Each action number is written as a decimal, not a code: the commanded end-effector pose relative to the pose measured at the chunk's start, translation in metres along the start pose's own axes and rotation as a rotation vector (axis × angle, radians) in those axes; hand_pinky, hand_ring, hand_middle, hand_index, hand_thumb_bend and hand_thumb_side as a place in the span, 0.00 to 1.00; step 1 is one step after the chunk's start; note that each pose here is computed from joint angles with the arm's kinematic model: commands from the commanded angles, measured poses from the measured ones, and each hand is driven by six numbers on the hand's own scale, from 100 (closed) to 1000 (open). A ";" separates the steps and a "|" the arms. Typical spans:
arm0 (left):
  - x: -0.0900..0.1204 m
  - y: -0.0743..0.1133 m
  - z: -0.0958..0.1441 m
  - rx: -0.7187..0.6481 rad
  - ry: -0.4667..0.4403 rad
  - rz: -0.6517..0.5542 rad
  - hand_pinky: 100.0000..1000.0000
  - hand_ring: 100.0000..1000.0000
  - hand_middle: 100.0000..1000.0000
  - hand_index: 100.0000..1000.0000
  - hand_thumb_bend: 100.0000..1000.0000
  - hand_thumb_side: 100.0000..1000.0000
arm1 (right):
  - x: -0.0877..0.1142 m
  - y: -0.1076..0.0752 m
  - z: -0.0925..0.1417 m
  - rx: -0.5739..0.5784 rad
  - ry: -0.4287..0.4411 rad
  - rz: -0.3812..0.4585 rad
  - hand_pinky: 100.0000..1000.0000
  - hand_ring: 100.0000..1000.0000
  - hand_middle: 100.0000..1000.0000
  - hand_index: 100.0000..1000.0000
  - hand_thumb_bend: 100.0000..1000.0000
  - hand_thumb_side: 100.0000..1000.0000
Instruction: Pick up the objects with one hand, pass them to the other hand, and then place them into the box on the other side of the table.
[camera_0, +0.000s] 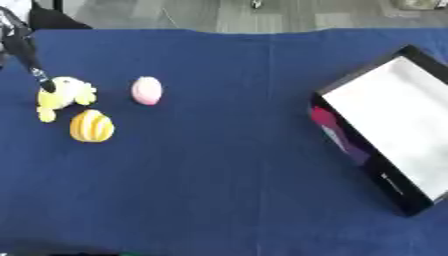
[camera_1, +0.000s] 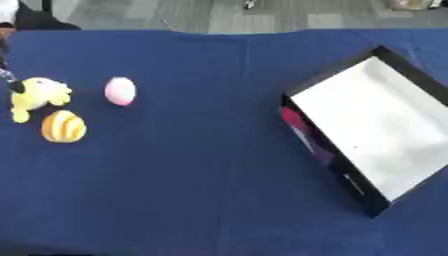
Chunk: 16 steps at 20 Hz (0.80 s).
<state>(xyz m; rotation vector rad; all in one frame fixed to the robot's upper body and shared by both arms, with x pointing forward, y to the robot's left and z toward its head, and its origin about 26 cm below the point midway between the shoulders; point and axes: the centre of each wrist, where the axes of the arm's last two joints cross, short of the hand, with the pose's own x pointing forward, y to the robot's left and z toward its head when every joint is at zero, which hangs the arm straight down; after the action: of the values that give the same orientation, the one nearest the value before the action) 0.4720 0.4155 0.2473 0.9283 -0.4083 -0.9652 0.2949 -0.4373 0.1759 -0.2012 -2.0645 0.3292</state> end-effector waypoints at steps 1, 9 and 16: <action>-0.009 0.010 0.005 0.002 0.044 0.023 0.89 0.86 0.84 0.83 0.87 0.05 | 0.011 -0.007 -0.005 0.020 -0.018 0.045 1.00 1.00 1.00 1.00 0.00 0.49; -0.006 -0.002 -0.004 -0.029 0.077 0.036 0.89 0.85 0.84 0.82 0.86 0.04 | 0.006 -0.004 -0.003 0.026 -0.003 0.046 1.00 1.00 1.00 1.00 0.00 0.49; -0.007 -0.015 -0.014 -0.059 0.121 0.052 0.88 0.85 0.84 0.82 0.84 0.01 | 0.004 -0.002 -0.003 0.030 -0.002 0.046 1.00 1.00 1.00 1.00 0.00 0.50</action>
<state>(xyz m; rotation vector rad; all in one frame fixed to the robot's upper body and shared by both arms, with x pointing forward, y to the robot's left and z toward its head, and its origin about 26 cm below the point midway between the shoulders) 0.4722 0.4169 0.2135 0.9285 -0.3246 -0.9468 0.2955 -0.4359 0.1730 -0.2112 -2.0486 0.3573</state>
